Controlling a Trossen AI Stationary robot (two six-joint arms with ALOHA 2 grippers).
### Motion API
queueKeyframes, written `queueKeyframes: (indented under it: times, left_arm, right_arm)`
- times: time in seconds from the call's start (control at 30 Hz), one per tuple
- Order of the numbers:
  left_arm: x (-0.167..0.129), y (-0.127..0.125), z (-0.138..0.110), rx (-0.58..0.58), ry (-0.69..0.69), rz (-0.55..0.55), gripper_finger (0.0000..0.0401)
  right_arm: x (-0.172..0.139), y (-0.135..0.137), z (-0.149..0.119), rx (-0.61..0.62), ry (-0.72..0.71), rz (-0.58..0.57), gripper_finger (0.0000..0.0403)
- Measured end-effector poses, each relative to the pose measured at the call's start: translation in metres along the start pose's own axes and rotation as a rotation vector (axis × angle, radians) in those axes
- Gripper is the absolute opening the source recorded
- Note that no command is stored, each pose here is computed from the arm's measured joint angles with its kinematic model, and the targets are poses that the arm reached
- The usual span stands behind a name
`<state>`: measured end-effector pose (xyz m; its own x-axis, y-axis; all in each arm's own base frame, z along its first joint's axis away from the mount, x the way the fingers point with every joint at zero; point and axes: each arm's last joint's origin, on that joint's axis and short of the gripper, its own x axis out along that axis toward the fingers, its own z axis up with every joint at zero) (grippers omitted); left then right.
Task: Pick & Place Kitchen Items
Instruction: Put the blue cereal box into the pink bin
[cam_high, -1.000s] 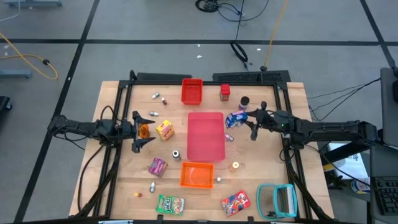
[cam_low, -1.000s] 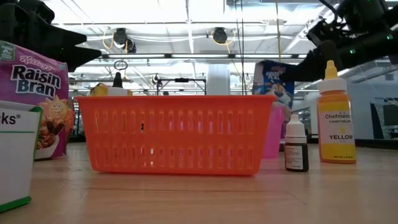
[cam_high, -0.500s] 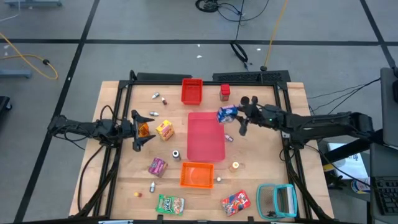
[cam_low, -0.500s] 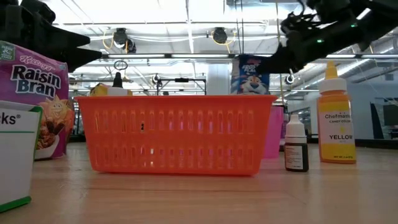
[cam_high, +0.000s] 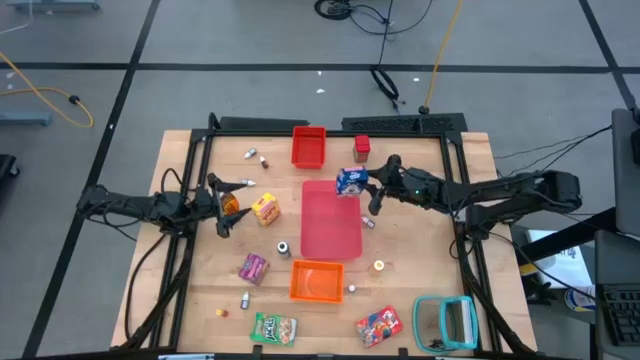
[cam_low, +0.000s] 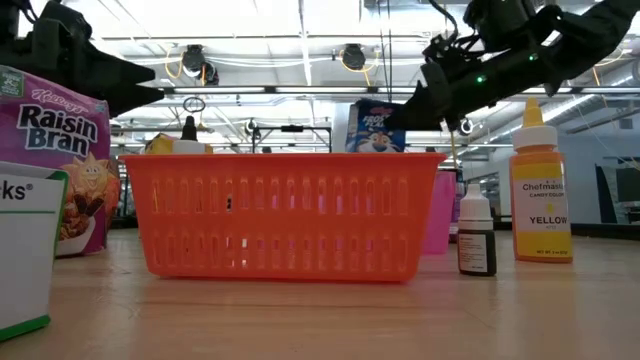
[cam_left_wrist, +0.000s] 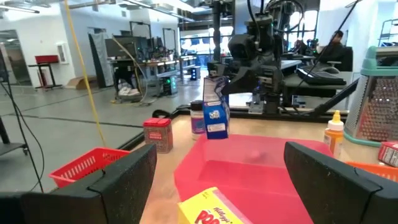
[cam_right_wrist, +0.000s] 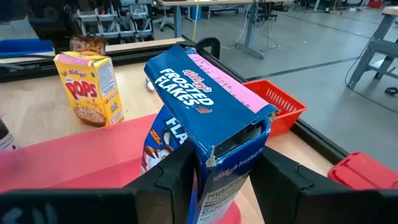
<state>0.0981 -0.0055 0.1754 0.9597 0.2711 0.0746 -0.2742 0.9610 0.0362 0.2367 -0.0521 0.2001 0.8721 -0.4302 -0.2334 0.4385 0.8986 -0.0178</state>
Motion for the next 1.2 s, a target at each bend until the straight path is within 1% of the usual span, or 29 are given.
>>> queueKeyframes:
  times: [0.07,0.23,0.37,0.8,1.2]
  left_arm:
    - [0.000,0.000,0.000,0.000,0.000,0.003,0.0351]
    - [0.000,0.000,0.000,0.000,0.001,0.012,0.0351]
    - [0.000,0.000,0.000,0.000,0.001,0.012,0.0351]
    - [0.000,0.000,0.000,0.000,0.001,0.013,0.0351]
    - [0.000,0.000,0.000,0.000,0.001,0.012,0.0351]
  right_arm:
    - [0.002,0.002,-0.002,0.005,0.001,-0.001,0.0134]
    - [0.005,0.008,-0.008,-0.024,0.020,-0.064,0.0134]
    - [0.007,0.012,-0.011,-0.003,0.018,-0.054,0.0134]
    - [0.016,0.015,-0.023,-0.015,0.051,-0.054,0.0135]
    - [0.016,0.016,-0.023,-0.010,0.050,-0.052,0.0163]
